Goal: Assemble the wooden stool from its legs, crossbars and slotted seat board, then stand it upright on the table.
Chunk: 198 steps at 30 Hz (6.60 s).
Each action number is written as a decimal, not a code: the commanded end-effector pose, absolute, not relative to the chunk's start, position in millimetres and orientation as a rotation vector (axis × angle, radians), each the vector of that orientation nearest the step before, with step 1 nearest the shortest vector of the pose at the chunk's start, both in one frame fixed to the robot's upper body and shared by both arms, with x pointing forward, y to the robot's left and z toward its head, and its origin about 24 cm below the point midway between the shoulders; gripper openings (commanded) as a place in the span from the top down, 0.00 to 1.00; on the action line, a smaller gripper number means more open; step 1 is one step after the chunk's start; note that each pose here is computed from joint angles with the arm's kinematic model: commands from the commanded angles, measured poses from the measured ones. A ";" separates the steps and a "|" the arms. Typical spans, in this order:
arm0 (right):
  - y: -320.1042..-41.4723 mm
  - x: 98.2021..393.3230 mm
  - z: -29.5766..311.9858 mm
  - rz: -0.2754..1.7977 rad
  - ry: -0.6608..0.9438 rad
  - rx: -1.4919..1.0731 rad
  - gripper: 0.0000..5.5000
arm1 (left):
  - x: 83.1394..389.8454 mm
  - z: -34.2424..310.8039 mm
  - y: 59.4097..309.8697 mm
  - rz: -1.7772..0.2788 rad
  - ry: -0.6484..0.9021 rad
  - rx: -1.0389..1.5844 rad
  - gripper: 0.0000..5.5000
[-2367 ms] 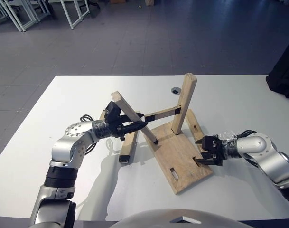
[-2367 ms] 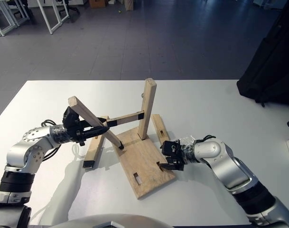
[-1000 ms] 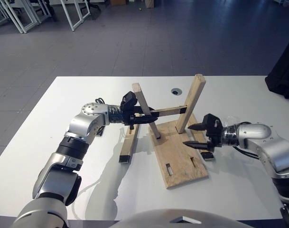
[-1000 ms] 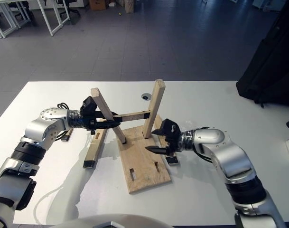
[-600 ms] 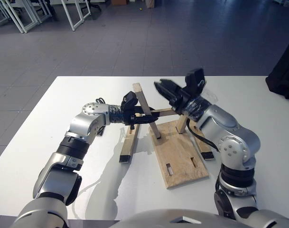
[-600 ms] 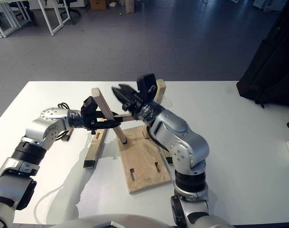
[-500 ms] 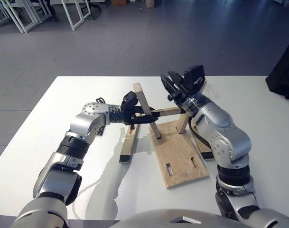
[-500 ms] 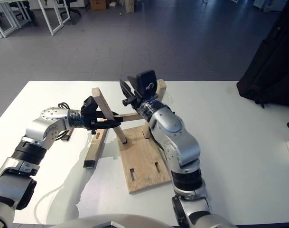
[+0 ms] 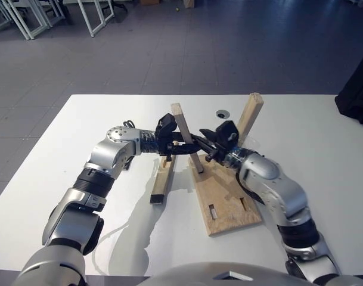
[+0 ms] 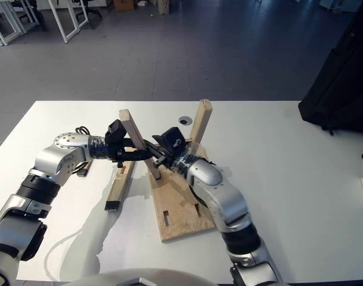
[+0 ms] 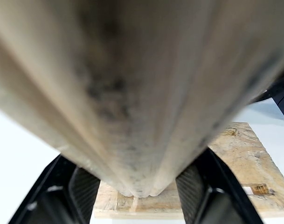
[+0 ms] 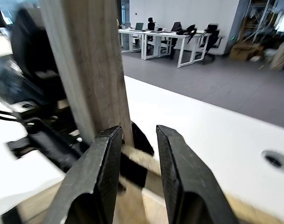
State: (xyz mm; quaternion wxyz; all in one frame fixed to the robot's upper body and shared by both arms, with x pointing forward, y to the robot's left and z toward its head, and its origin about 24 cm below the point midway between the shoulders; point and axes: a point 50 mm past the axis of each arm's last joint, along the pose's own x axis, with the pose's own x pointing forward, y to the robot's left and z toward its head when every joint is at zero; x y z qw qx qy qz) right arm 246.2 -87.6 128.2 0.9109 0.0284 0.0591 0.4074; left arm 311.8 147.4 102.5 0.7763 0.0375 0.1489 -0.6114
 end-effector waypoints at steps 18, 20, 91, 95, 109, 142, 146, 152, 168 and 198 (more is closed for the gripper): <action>-21.9 232.9 145.5 1.096 0.107 0.107 0.76 | 259.9 -21.9 182.9 -1.157 1.006 0.674 0.63; -63.4 251.1 128.1 0.914 0.178 0.008 0.76 | 268.6 -16.4 179.2 -1.174 0.920 0.633 0.63; -106.5 201.2 112.6 0.843 0.280 0.320 0.77 | 253.1 181.3 251.7 -0.059 -0.155 -0.059 0.35; -108.9 209.3 126.6 0.795 0.235 0.338 0.77 | 229.2 114.5 270.1 -0.019 0.070 -0.019 0.35; -105.5 209.5 121.0 0.787 0.283 0.290 0.77 | 215.8 -30.1 285.2 -0.026 0.567 0.081 0.35; -58.5 240.8 168.6 1.070 0.268 0.703 0.59 | 175.1 105.0 145.5 -0.325 -0.315 0.094 0.76; -53.3 241.0 177.5 1.123 0.284 0.734 0.59 | 171.9 104.1 135.1 -0.380 -0.322 0.113 0.76; -48.6 251.7 178.5 1.107 0.294 0.694 0.59 | 172.5 104.5 128.0 -0.427 -0.335 0.126 0.76; -66.3 253.0 170.0 1.044 0.298 0.637 0.59 | 179.7 105.2 133.3 -0.375 -0.307 0.079 0.76; -66.0 274.9 189.2 1.072 0.280 0.833 0.93 | 177.9 98.3 122.0 -0.525 -0.256 0.021 0.66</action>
